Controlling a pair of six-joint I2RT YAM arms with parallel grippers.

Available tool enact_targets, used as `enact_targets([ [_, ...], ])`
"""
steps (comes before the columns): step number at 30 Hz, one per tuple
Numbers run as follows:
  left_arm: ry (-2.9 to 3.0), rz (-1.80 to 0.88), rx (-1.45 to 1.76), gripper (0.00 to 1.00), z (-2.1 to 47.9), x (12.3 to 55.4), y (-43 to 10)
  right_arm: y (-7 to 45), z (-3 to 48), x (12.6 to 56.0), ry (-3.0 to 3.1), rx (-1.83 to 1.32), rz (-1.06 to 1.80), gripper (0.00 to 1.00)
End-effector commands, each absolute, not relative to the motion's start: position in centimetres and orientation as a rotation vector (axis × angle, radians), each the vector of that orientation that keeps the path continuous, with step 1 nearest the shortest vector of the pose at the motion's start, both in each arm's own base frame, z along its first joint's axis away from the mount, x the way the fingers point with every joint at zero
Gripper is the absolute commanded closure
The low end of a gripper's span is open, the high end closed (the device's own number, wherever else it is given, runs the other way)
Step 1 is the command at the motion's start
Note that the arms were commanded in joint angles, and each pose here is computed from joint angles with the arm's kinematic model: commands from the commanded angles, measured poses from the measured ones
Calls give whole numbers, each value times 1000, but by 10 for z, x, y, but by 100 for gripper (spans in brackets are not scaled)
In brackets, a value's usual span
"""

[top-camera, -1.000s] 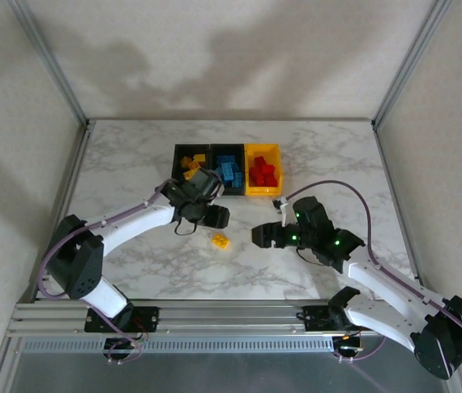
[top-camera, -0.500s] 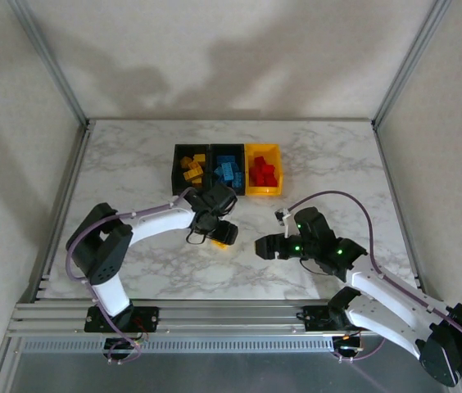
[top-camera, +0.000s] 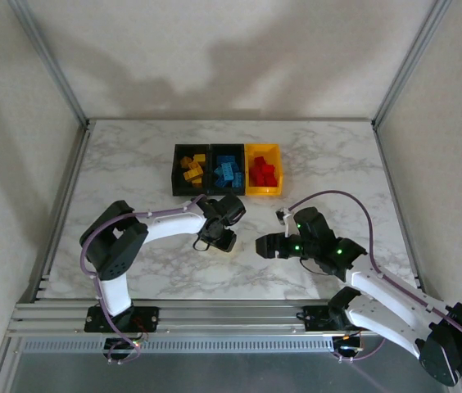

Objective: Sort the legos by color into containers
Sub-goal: Pick up the lego from the center of the table, then place the lego in the container.

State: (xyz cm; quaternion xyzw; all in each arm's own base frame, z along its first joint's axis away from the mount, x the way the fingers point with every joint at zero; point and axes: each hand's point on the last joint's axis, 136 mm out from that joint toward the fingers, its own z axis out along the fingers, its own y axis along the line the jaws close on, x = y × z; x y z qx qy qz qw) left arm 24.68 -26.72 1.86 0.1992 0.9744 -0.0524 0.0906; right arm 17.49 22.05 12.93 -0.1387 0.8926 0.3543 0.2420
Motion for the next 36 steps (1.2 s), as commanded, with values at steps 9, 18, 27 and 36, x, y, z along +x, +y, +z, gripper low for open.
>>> enact_targets([
  [9, 2793, -183, 414, 60, 64, 279, -249, 241, 142, 179, 2395, -397, 1081, 29],
  [18, 2608, -270, 44, 61, 125, 356, -215, 267, 171, 197, 2305, -442, 1136, 29],
  [27, 2554, -160, -155, 62, 143, 420, -179, 282, 184, 212, 2262, -426, 1128, 29],
  [36, 2539, -93, -258, 62, 139, 475, -157, 286, 182, 215, 2261, -418, 1123, 29],
])
